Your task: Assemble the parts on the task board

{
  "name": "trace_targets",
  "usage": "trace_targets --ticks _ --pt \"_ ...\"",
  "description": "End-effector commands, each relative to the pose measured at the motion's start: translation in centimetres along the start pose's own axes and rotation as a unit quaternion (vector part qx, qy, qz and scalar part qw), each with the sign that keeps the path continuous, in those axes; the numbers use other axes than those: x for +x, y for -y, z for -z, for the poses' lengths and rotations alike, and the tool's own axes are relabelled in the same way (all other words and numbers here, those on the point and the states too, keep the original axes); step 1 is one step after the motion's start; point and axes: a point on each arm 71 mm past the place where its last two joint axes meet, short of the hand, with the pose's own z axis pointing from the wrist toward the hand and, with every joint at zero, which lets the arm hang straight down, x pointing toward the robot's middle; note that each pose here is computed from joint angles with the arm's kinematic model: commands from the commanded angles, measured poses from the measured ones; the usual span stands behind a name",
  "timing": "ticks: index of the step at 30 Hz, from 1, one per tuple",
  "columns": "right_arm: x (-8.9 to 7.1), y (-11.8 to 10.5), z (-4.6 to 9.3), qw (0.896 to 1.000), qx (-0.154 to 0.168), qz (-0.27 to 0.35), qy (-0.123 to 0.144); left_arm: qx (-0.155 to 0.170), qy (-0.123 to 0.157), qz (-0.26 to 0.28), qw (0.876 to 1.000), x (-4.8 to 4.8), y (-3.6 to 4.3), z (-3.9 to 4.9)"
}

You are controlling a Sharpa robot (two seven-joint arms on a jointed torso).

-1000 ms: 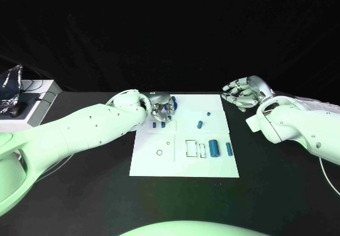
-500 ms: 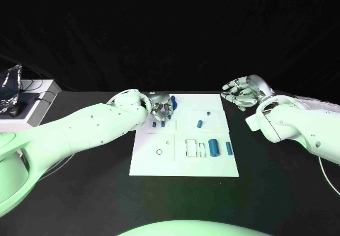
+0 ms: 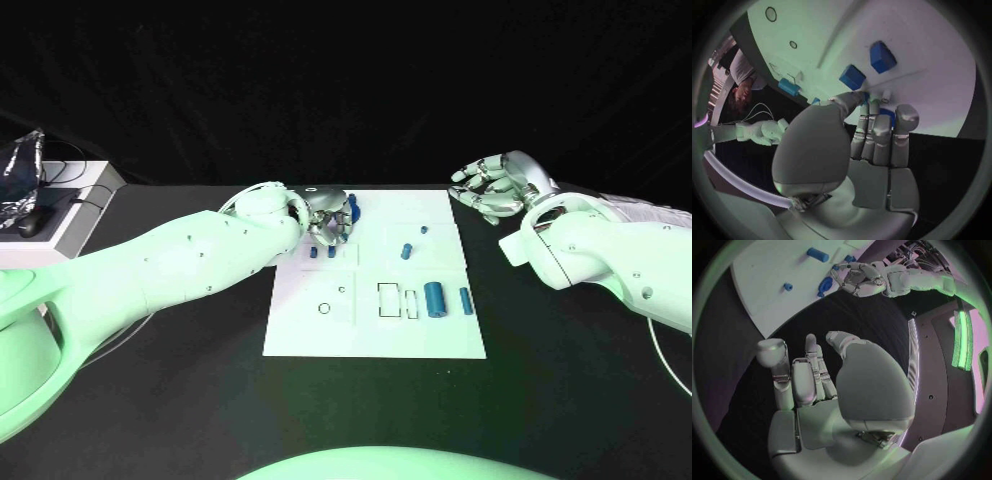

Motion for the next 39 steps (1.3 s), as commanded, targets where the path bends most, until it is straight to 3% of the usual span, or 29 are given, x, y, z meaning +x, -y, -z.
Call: trace_targets --ticks 1,13,28,39 --pt "0.1 -0.2 0.0 1.000 -0.008 0.000 -0.001 0.005 -0.008 0.004 1.000 0.24 0.35 -0.08" --pt "0.1 -0.2 0.0 1.000 -0.008 0.000 -0.001 0.024 0.019 0.010 0.999 -0.15 0.56 -0.03" --pt "0.1 -0.1 -0.1 1.000 -0.006 0.001 -0.003 0.024 0.065 0.031 0.997 -0.73 0.14 0.44" --pt "0.0 0.0 -0.1 1.000 -0.004 0.001 -0.003 0.011 0.048 0.052 0.997 -1.17 -0.96 1.38"
